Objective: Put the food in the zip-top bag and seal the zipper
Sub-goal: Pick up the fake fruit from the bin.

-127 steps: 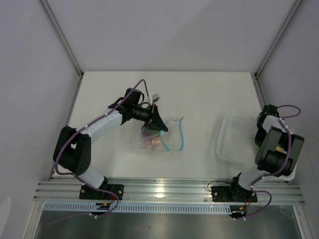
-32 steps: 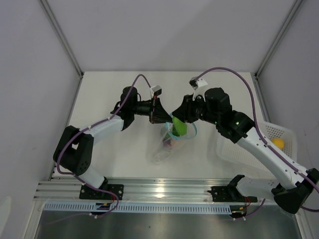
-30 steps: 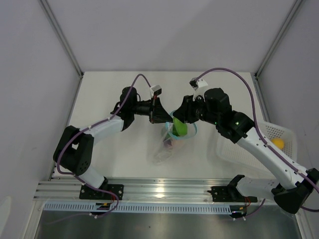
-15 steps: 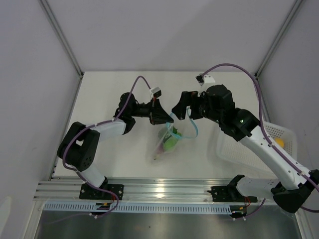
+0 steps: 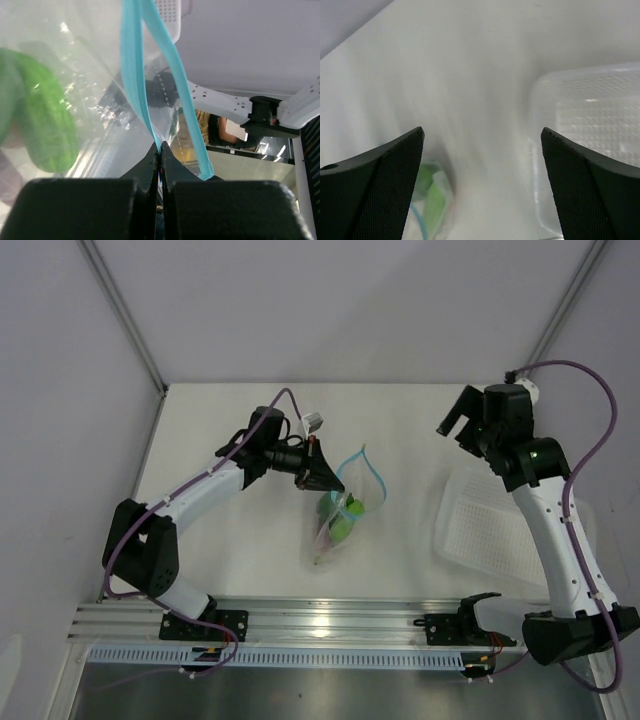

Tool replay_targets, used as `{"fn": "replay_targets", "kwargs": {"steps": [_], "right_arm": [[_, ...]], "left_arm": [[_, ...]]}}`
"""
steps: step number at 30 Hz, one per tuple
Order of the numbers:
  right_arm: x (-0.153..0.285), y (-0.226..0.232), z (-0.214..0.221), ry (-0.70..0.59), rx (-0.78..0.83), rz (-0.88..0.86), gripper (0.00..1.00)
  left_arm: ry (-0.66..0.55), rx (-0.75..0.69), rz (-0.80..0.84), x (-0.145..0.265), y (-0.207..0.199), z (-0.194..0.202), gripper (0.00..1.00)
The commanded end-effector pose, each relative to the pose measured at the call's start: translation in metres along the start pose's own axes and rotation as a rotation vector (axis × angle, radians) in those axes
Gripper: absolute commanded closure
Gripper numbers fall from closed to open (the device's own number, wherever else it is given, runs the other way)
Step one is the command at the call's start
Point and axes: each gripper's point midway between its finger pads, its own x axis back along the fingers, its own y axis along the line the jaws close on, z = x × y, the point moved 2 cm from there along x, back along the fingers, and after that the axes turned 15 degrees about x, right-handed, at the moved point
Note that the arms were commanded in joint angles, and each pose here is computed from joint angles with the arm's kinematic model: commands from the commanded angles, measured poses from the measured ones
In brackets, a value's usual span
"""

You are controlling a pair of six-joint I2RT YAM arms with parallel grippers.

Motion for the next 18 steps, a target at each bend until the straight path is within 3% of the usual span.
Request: {"fn": "replay_targets", "kwargs": {"steps": [1, 3, 7, 12, 18], "right_arm": [[-0.001, -0.071, 0.021, 0.073, -0.097, 0.274, 0.01], [-0.002, -0.118, 0.044, 0.151, -0.137, 0.463, 0.01], [-0.005, -0.172, 0.081, 0.258, -0.167, 0.636, 0.01], [-0.009, -0.226, 0.115, 0.371, -0.044, 0.849, 0.01], [-0.033, -0.272, 0.157, 0.523, 0.075, 0.957, 0.01]], "left_arm": [[0.008, -0.033, -0.063, 0.005, 0.012, 0.011, 0.99], [0.013, -0.042, -0.064, 0.005, 0.013, 0.012, 0.99], [0.021, -0.045, -0.063, 0.006, 0.013, 0.013, 1.00], [0.033, -0.039, -0.062, 0.005, 0.014, 0.014, 0.99], [0.041, -0.045, -0.069, 0.008, 0.018, 0.016, 0.99]]}}
